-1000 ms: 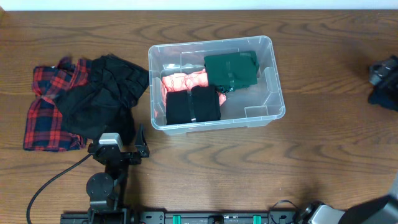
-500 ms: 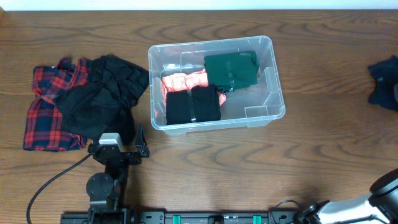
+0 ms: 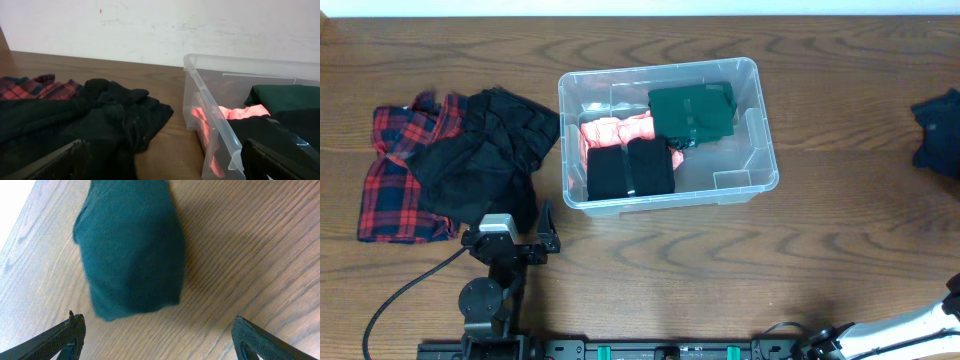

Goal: Pack container
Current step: 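Move the right gripper to the dark navy cloth and grasp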

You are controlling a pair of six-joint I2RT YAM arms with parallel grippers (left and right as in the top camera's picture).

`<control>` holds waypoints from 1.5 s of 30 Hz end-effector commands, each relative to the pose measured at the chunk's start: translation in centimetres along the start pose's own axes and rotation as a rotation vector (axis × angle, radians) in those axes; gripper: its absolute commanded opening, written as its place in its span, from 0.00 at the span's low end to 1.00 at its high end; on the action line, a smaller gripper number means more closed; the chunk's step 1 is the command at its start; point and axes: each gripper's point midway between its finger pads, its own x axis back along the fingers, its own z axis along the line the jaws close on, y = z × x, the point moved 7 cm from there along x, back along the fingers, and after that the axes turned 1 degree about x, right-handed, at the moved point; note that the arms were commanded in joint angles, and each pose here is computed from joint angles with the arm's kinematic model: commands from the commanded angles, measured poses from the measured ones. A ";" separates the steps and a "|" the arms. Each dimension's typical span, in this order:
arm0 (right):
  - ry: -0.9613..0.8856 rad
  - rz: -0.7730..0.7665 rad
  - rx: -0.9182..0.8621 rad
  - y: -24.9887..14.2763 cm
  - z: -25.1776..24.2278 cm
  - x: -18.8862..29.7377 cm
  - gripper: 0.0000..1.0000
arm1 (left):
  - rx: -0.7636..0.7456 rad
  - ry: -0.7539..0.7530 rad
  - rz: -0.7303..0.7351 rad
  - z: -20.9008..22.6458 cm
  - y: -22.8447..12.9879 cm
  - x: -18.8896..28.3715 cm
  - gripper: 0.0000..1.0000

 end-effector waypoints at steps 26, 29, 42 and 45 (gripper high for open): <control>0.177 0.021 -0.051 -2.7 4.2 -9.9 0.22 | -0.013 0.000 0.049 0.2 -1.3 -0.1 0.98; 0.221 0.037 -0.057 -2.8 4.6 -9.7 0.02 | -0.013 0.000 0.049 0.1 -1.3 -0.1 0.98; 0.390 -0.031 0.068 1.0 14.6 -0.1 0.01 | -0.013 0.000 0.049 0.1 -1.3 -0.1 0.98; 0.490 -0.042 0.140 1.0 19.0 3.8 0.01 | -0.013 0.000 0.049 0.2 -1.3 -0.1 0.98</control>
